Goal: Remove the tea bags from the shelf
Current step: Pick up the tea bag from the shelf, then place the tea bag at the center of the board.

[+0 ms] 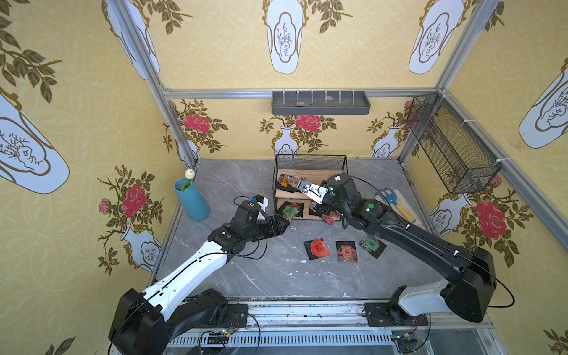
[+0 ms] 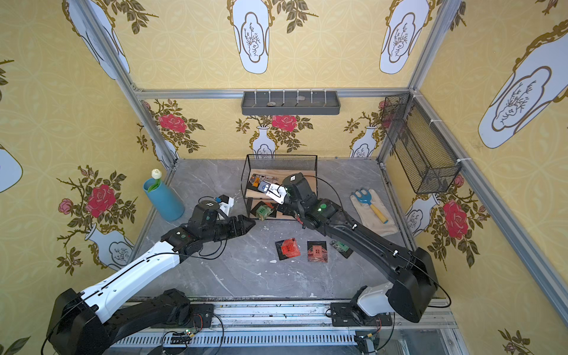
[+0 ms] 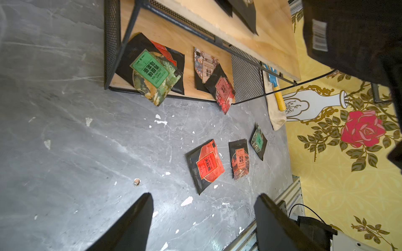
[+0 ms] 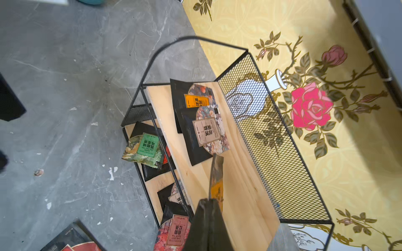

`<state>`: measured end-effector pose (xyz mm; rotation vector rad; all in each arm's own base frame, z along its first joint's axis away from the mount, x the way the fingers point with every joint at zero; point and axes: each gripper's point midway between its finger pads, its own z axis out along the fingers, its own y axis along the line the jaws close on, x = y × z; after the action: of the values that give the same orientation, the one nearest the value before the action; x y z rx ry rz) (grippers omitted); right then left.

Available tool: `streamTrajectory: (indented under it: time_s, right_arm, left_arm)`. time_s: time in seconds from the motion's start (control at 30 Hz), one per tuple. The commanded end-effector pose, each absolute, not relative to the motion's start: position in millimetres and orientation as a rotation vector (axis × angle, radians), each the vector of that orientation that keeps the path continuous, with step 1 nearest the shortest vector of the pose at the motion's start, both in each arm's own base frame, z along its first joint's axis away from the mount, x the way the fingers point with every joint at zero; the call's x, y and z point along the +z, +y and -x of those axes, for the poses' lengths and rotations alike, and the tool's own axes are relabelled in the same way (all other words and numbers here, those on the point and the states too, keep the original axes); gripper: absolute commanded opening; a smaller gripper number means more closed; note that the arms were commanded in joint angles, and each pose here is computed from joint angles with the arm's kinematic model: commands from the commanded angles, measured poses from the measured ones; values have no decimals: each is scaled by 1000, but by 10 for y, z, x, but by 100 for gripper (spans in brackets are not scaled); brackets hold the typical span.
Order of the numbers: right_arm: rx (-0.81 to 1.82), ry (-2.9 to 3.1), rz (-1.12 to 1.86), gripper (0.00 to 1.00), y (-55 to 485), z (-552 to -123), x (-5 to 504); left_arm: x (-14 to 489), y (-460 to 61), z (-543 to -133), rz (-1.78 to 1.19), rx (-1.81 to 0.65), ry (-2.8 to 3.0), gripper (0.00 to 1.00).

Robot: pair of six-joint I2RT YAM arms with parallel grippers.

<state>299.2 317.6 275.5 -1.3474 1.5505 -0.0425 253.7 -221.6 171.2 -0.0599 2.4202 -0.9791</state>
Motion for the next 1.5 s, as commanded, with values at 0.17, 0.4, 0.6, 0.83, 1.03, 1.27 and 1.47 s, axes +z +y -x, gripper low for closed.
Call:
streamTrajectory:
  time_s: [0.17,0.4,0.6,0.83,1.03,1.27,1.47]
  right_arm:
    - [5,1425,1365,0,3384,-2478,3007]
    - [113,1416,1449,0,3604,-2067,2677]
    - [179,1477,1497,0,3672,-1935,2292]
    - [287,1529,1533,0,3765,-1801,1946]
    - [351,1571,1553,0,3856,-1742,1635]
    - [350,1620,1597,0,3936,-1724,1231]
    - [385,1654,1631,0,3977,-1670,1002]
  left_arm:
    - [1613,-2052,-2435,109,-918,2444,83]
    - [1403,-1796,-2277,220,-864,2480,83]
    - [1247,-1590,-2183,312,-831,2498,83]
    - [1167,-1448,-2156,373,-804,2497,83]
    - [1131,-1412,-2157,400,-808,2494,83]
    - [1090,-1417,-2154,415,-819,2497,83]
    - [1075,-1401,-2152,425,-817,2495,83]
